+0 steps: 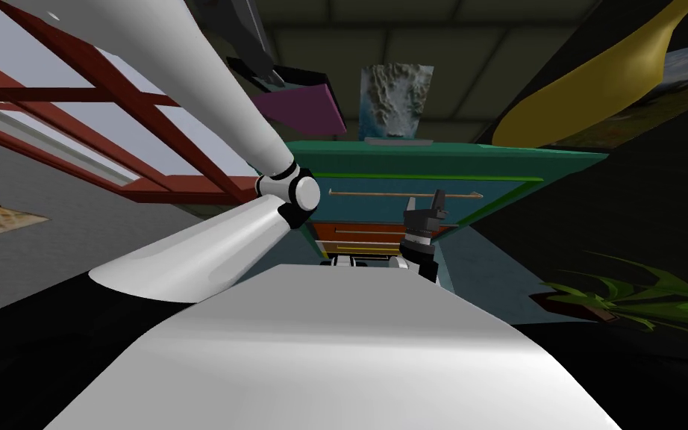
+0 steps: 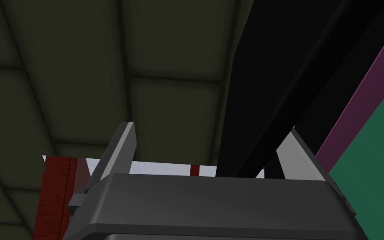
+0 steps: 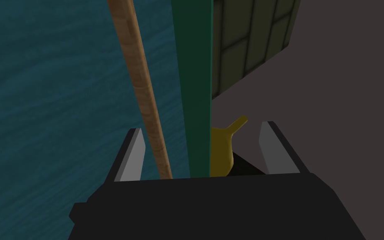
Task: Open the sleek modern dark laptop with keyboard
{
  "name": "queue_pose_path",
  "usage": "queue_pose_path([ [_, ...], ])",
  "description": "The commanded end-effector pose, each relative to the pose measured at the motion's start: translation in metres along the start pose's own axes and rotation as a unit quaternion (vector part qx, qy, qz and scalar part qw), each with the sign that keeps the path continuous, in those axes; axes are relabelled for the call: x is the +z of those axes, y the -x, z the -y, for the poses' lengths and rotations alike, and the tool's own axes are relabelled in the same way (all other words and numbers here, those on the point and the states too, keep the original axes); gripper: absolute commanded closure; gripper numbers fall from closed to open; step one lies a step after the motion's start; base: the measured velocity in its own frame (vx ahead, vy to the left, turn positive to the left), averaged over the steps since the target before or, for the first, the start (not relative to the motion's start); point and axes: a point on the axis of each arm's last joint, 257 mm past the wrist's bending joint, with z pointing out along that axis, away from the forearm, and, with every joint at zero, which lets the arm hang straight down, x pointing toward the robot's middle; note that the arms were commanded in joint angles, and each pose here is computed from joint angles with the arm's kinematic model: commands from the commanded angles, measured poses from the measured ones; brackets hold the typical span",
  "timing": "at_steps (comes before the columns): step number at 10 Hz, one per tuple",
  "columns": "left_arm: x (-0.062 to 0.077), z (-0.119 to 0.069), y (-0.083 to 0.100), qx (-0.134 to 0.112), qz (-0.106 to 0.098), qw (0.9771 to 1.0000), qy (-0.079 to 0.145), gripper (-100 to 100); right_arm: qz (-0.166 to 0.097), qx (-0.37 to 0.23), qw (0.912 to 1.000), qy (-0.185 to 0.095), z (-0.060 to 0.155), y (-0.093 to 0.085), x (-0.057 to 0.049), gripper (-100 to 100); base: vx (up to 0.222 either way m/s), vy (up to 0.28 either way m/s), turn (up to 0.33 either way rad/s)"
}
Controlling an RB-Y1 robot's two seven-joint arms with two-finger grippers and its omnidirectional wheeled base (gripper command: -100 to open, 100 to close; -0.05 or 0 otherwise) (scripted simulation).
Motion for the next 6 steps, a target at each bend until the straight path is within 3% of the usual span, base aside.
queue_pose_path([
  [1,0.0,0.0001,0.0,0.0,0.0,1.0,0.001,0,0.0,0.0,1.0,0.0,0.0,0.0,0.0,0,0.0,0.0,0.0],
  [6,0.0006,-0.0013,0.0001,0.0,0.0,1.0,0.003,0,0.0,0.0,1.0,0.0,0.0,0.0,0.0,0,0.0,0.0,0.0],
])
